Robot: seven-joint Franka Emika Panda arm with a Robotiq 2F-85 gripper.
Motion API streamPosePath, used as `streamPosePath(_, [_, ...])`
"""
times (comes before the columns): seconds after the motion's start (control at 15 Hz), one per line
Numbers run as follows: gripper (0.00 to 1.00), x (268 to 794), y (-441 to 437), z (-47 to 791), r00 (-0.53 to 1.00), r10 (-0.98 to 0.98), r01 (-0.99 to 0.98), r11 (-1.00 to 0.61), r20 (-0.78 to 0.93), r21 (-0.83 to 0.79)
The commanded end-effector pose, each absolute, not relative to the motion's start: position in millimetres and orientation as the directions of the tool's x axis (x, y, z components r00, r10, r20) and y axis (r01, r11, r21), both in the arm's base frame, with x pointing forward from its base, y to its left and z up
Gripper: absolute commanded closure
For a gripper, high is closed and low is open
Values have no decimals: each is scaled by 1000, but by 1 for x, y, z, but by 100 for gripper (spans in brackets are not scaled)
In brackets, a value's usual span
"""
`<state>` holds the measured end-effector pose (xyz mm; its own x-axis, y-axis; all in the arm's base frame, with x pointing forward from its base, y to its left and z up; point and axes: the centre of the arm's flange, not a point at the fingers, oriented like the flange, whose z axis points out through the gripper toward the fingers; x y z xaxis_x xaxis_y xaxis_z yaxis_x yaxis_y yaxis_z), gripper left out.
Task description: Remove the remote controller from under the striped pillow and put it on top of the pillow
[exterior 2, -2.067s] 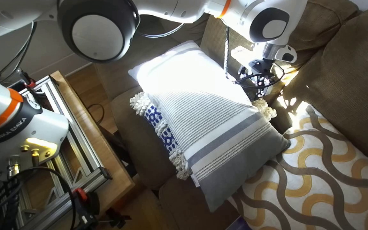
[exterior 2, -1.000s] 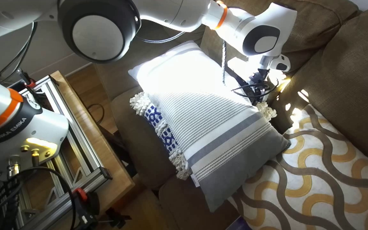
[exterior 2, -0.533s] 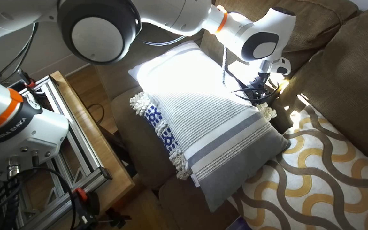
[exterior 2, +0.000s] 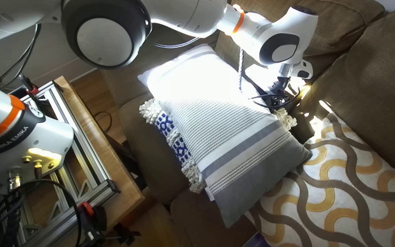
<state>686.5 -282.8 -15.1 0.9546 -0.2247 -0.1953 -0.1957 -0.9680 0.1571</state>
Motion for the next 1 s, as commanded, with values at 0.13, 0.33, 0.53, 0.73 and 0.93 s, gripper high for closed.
streamPosePath(0.13, [74,715,-304,-7,957,-231,-203,-966,-174,162])
streamPosePath(0.33, [74,721,-305,11,960,-230,-203,-964,-161,171])
streamPosePath(0.53, [74,725,-302,27,957,-238,-209,-962,-166,179])
streamPosePath(0.73, [74,728,-297,44,958,-241,-209,-958,-156,194])
streamPosePath(0.93, [74,733,-292,58,961,-237,-205,-958,-145,202])
